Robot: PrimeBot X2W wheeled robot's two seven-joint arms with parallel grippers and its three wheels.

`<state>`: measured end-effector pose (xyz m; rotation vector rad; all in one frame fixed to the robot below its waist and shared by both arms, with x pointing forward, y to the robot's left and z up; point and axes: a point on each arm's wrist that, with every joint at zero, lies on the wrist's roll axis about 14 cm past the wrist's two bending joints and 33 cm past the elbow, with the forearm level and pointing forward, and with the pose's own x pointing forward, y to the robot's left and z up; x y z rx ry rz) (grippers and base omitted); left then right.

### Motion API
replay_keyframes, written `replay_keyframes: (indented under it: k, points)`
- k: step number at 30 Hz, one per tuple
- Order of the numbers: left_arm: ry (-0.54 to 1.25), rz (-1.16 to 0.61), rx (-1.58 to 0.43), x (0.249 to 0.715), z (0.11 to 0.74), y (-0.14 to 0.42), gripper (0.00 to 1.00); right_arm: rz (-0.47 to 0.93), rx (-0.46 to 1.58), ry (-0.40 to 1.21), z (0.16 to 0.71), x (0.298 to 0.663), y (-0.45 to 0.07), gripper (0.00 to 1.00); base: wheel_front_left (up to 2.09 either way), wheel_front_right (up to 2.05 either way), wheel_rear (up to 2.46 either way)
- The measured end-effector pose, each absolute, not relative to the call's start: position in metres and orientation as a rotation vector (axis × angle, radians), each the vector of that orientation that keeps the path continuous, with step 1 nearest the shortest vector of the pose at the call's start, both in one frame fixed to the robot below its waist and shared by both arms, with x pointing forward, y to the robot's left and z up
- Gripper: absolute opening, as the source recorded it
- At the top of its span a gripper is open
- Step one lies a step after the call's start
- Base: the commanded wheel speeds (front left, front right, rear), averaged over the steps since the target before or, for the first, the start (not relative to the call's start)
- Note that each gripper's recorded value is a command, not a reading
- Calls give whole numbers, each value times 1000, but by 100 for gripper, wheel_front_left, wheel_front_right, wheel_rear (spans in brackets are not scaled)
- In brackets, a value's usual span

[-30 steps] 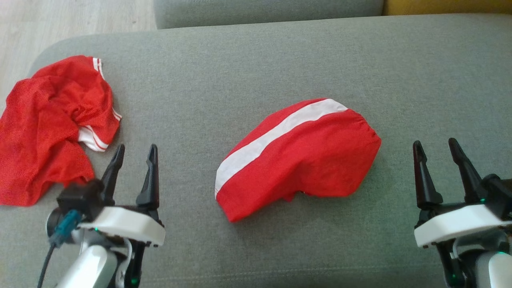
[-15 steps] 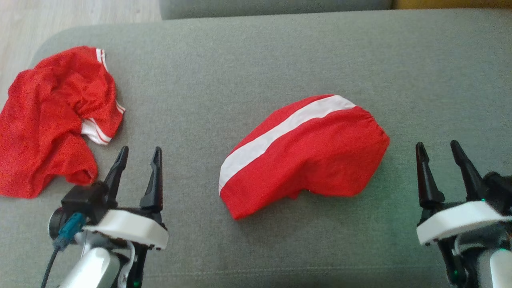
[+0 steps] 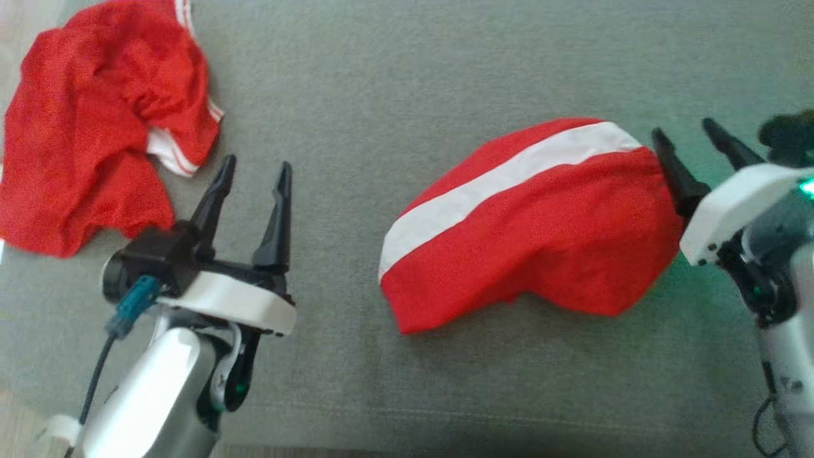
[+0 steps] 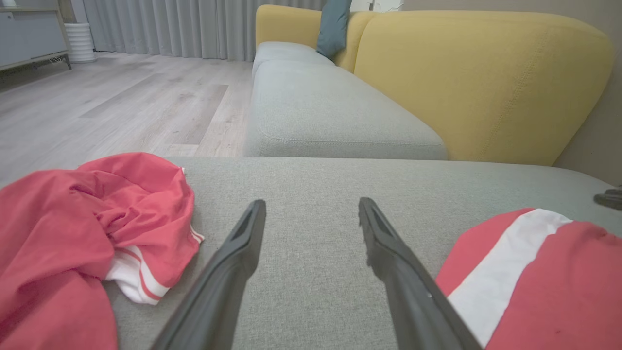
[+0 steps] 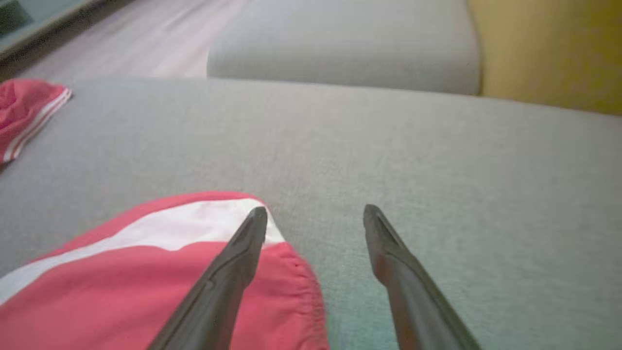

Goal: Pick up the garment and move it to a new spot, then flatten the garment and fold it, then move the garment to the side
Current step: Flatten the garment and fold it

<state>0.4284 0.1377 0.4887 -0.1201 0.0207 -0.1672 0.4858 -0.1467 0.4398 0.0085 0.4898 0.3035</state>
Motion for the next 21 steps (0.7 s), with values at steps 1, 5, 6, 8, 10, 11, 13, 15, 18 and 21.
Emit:
replay_keyframes:
  k: [1, 5, 6, 8, 10, 11, 13, 15, 18, 21]
  points:
    - [21, -167, -120, 428, 489, 138, 100, 304, 8, 490, 440, 486, -147, 100, 0, 0, 0]
    - [31, -151, -112, 430, 484, 143, 100, 400, -22, 678, 405, 482, -126, 100, 0, 0, 0]
    - [32, -145, -111, 429, 483, 144, 100, 419, -24, 720, 398, 479, -122, 100, 0, 0, 0]
    - [32, -145, -110, 428, 482, 144, 100, 444, -11, 806, 386, 472, -118, 86, 0, 0, 0]
    - [30, -138, -113, 428, 483, 145, 100, 457, -5, 850, 382, 469, -118, 0, 0, 0, 0]
    - [26, -141, -113, 427, 484, 145, 100, 460, 5, 853, 382, 469, -118, 0, 0, 0, 0]
    - [17, -137, -107, 426, 487, 145, 100, 464, 4, 849, 386, 472, -119, 0, 0, 0, 0]
    - [-2, -130, -112, 426, 493, 146, 100, 470, 14, 775, 403, 487, -115, 0, 0, 0, 0]
    - [-27, -111, -104, 427, 501, 152, 100, 470, 19, 629, 435, 508, -111, 0, 0, 0, 0]
    - [-56, -94, -103, 428, 510, 155, 100, 438, 27, 412, 484, 535, -114, 0, 0, 0, 0]
